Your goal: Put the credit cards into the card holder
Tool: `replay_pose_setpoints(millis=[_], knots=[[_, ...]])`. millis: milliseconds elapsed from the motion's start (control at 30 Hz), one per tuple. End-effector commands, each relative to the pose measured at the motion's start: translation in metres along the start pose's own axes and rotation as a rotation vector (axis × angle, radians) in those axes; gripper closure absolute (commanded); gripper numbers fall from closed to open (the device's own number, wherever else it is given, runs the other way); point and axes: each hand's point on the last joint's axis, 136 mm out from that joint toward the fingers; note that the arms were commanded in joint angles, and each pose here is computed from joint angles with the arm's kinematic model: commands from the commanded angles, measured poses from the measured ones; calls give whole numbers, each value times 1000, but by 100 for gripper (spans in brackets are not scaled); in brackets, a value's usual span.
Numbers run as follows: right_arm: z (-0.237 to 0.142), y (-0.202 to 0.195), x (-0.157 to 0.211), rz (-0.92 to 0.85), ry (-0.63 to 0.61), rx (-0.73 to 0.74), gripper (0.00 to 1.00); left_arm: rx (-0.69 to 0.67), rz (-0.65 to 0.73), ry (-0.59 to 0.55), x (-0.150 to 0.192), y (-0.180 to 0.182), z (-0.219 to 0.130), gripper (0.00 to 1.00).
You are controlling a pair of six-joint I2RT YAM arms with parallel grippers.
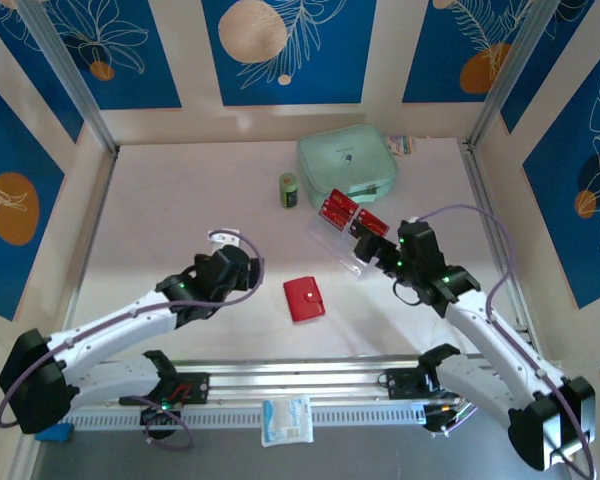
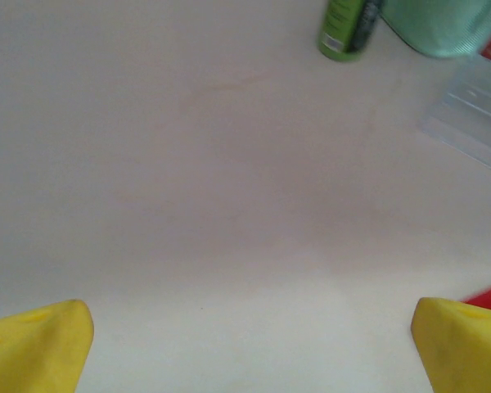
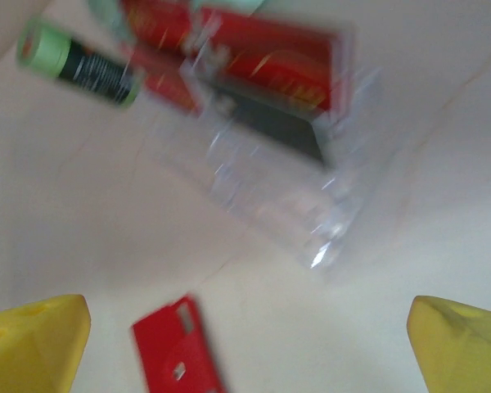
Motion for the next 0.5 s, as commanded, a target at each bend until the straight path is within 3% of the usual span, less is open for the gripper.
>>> replay_pose_setpoints(millis=[0,100,200,367,467], knots=[[-11,-55,-13,14,-134,240,1,-122,57,-134,-32,32,-3,0],[-19,-77,-32,47,-280,303,1,-186,83,-162,-46,55,-1,0],[-27,-103,-44,87,-344,401,1,-237,101,-177,-56,73,4,0],[-21,-145,-42,179,-284,561,1,-306,52,-200,-63,99,11,0],[-11,-159,-37,249,-225,572,1,-331,10,-204,-65,111,13,0]])
Point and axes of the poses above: each hand's point on the last joint's axis, 136 mm out from that joint toward the fingers, its own z axis out along the fingers, its own y axis along the line the jaws close on, x = y × z, and after that the axes turned 15 degrees about -z, right-handed
